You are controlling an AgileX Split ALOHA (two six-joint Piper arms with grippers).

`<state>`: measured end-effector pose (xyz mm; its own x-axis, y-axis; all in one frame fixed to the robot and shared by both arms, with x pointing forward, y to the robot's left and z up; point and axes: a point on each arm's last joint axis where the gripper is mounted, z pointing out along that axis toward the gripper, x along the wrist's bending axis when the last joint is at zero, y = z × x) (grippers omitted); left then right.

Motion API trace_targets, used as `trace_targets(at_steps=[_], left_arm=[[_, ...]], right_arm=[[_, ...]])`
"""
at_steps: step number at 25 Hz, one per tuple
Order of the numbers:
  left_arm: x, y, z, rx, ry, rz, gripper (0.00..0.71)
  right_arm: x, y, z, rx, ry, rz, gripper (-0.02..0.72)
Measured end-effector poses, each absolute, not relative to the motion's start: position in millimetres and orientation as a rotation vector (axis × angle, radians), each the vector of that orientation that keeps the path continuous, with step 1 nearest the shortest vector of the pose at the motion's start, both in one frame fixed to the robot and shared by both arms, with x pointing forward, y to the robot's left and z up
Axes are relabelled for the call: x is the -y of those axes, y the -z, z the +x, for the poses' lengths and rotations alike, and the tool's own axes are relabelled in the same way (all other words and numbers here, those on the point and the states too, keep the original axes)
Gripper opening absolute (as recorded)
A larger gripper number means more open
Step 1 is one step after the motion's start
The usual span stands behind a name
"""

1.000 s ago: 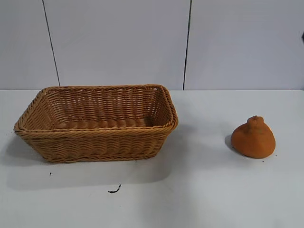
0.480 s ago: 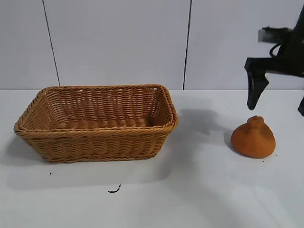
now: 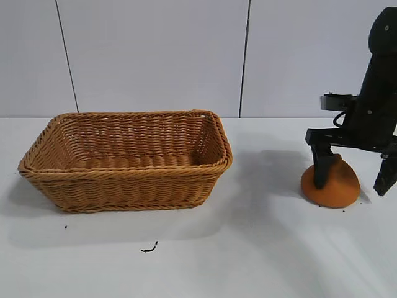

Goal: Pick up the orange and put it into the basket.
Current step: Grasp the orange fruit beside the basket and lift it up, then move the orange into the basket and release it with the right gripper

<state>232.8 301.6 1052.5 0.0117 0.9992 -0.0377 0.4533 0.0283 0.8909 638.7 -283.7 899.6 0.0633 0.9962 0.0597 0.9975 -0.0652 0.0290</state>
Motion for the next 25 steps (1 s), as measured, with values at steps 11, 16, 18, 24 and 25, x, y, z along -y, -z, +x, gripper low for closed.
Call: trace_targets(at_steps=[11, 16, 18, 24, 25], left_arm=[[-301.6, -1052.5, 232.8, -1.545, -0.908, 1.528, 0.666], [-301.6, -1052.5, 232.8, -1.545, -0.908, 1.528, 0.666], [-301.6, -1052.5, 232.8, -1.545, -0.909, 1.527, 0.666], [-301.6, -1052.5, 232.8, -1.545, -0.909, 1.527, 0.666], [-301.6, -1052.5, 232.8, -1.545, -0.909, 1.527, 0.666]], right_arm=[[283.0, -1011.7, 665.2, 2.252, 0.341, -2.326, 0.001], [279.9, -1057.3, 674.1, 2.265, 0.484, -2.335, 0.001], [274.6, -1068.0, 675.4, 2.271, 0.532, -2.322, 0.001], [222.4, -1081.9, 671.6, 2.402, 0.602, -2.173, 0.001], [208.1, -1082.3, 668.9, 2.433, 0.609, -2.129, 0.001]])
